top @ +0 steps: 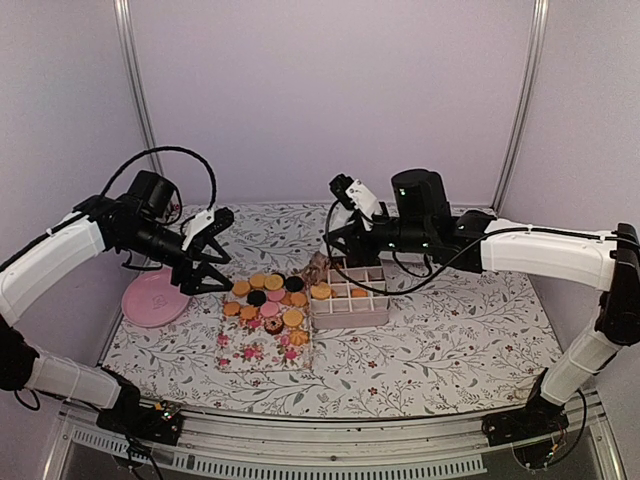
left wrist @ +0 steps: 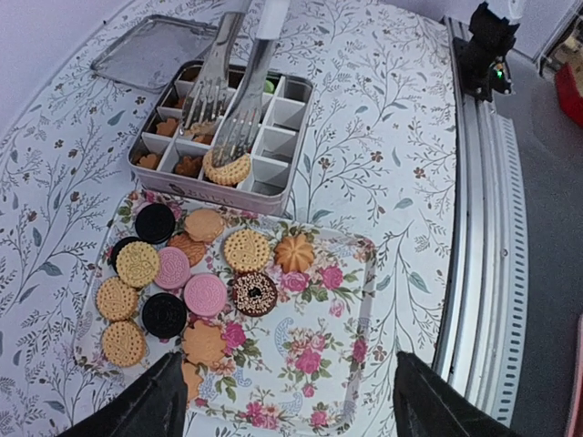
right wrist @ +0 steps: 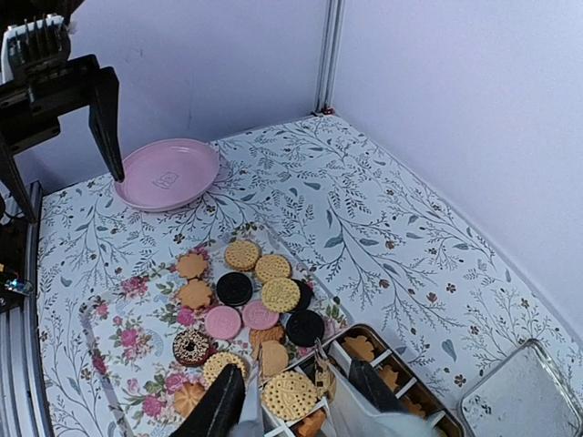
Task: Pack the cookies
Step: Adjust the fake cookies in the empty pocket of the box.
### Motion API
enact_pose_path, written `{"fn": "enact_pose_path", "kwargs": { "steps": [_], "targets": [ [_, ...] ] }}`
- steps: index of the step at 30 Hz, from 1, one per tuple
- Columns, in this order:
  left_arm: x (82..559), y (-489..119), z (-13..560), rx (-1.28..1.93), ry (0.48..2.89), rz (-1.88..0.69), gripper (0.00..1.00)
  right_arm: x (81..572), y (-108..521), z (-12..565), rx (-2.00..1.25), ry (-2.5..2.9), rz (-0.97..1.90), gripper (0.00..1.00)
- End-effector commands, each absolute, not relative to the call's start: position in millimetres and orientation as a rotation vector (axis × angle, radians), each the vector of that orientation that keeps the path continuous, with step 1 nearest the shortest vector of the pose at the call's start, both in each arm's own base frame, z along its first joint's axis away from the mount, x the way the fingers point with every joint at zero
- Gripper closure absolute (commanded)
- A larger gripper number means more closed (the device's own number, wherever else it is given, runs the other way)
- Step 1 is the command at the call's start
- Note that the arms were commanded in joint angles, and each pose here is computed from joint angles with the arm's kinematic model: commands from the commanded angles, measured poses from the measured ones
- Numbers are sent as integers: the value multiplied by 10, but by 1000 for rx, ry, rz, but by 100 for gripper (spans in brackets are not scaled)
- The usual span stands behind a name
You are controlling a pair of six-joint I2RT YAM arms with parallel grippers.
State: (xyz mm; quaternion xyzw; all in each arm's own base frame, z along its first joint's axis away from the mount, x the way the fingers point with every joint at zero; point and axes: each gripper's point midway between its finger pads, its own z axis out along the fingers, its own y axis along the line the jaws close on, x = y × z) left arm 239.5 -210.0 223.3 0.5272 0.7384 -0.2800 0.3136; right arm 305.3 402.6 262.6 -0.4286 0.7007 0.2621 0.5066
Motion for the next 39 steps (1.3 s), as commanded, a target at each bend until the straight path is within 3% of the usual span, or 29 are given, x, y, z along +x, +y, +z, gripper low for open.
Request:
{"fn": "enact_pose_path", "kwargs": {
  "steps": [1,13,39],
  "targets": [
    [2367,-2075,2223,1365,1965,-767,22,3249,3898,2878,-898,1639,585,62],
    [2386,-2034,2156,1348,1975,-731,23,3520,3969,2716,-843,1664,578,63],
    [2412,-2044,2143,1339,1976,-738,26,3232,3968,2437,-910,1750,718,66]
  ]
}}
